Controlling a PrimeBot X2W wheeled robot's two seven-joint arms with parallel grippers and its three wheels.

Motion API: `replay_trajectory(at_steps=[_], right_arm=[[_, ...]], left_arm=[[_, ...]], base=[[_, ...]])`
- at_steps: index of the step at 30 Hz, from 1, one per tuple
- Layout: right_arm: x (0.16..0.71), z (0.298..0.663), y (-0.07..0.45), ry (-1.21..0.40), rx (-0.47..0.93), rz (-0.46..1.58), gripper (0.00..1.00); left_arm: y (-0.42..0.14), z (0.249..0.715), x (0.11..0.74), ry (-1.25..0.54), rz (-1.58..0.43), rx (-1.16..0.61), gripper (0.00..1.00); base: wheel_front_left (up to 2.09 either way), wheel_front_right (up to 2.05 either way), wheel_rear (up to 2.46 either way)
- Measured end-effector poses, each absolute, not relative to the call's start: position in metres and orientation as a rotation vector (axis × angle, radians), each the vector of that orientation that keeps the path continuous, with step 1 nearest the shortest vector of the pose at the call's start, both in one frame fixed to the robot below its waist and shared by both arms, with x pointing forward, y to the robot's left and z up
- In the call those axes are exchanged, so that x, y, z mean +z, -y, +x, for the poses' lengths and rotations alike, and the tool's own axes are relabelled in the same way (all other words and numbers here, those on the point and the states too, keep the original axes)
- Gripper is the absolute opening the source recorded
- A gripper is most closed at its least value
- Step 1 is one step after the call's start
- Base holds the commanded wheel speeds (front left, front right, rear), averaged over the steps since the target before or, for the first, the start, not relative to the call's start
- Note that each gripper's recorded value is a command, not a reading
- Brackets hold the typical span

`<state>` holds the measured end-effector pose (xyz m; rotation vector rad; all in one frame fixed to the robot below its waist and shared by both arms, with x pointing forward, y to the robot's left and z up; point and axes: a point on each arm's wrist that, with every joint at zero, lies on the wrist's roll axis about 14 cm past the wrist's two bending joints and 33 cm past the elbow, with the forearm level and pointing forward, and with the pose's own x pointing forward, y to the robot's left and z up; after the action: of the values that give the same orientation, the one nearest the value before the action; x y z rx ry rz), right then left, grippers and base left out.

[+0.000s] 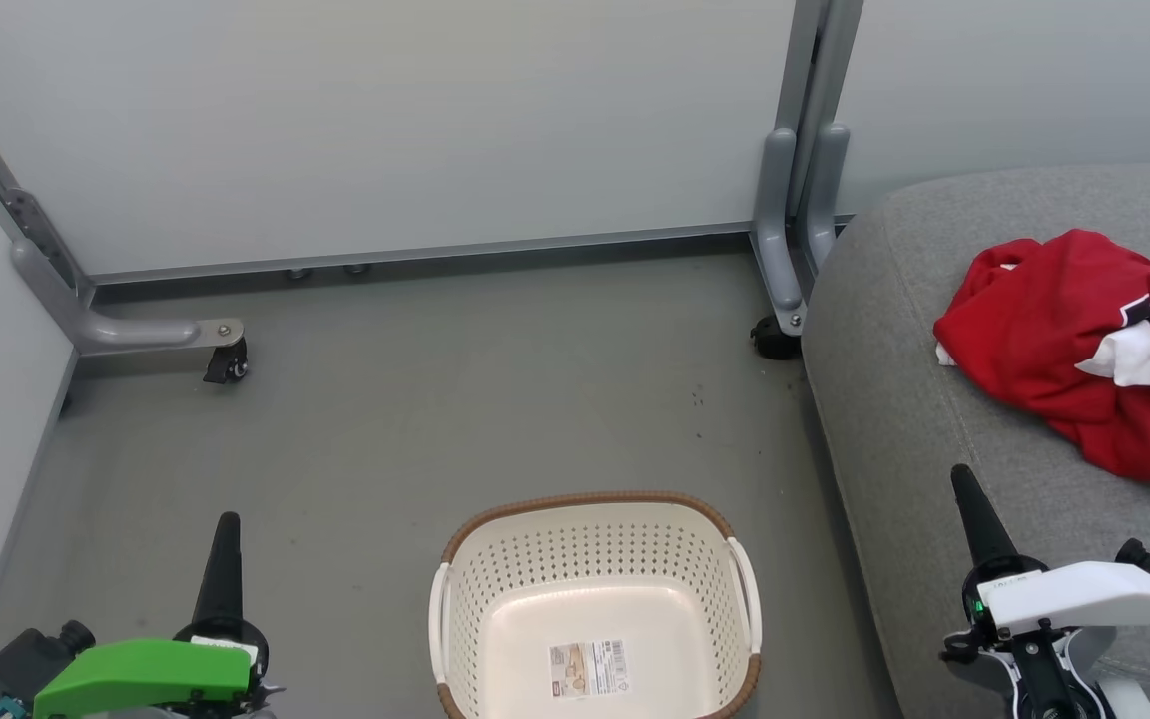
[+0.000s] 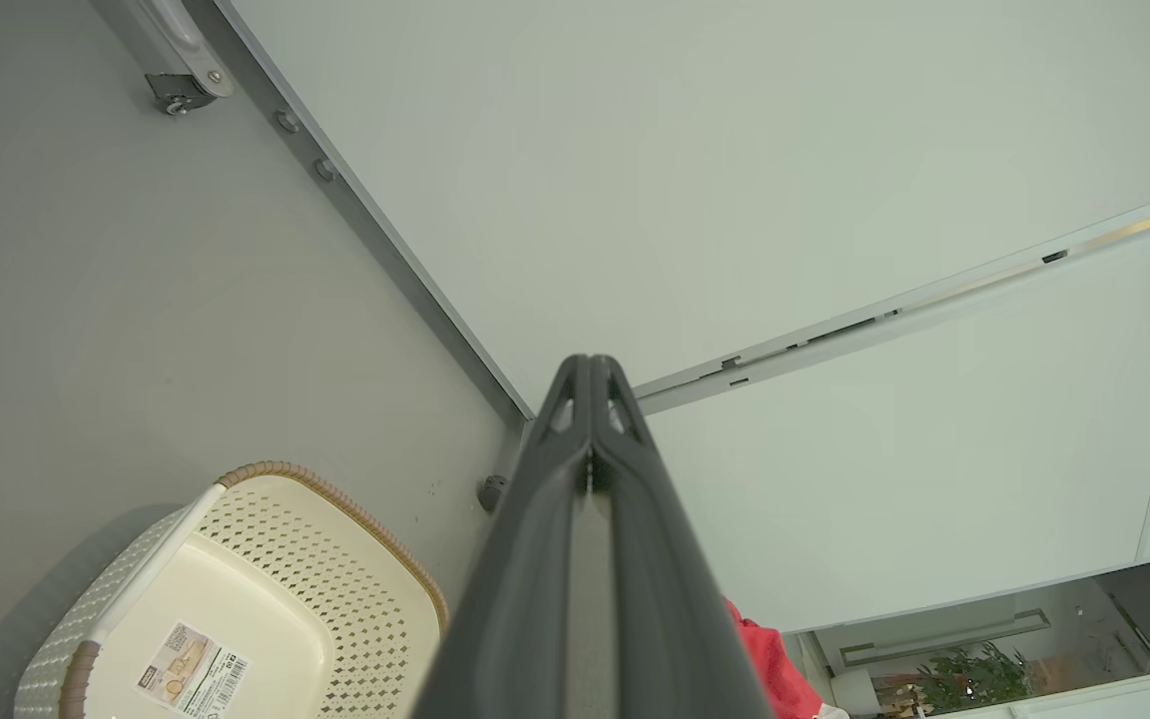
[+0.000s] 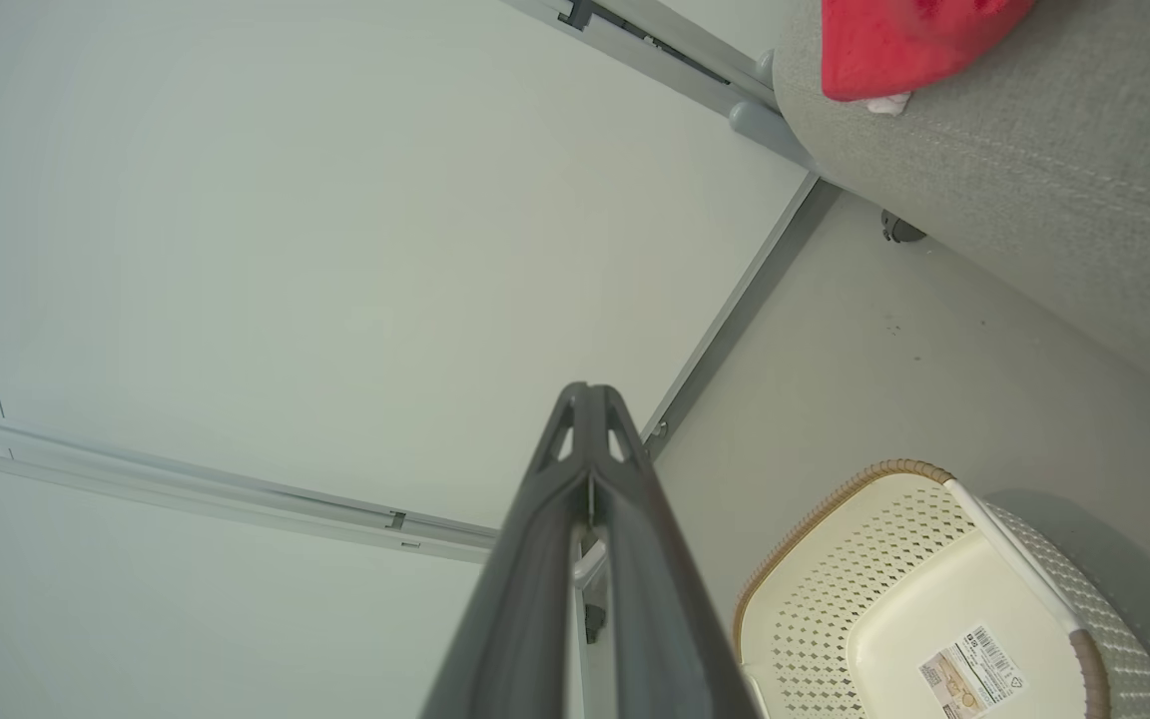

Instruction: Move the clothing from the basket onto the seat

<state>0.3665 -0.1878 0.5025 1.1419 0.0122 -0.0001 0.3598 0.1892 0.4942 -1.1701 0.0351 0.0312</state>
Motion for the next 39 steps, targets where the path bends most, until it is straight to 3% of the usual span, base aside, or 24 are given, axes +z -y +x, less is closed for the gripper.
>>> replay_trajectory(at_steps=[39], right_arm=[[0.505,0.384,0.197,-0.011,-0.006,1.482,0.0]], left_arm=[[-0.198,0.381,0.5,-0.022,-1.489,0.022,0.0]], base=[[0.0,0.0,0.0]])
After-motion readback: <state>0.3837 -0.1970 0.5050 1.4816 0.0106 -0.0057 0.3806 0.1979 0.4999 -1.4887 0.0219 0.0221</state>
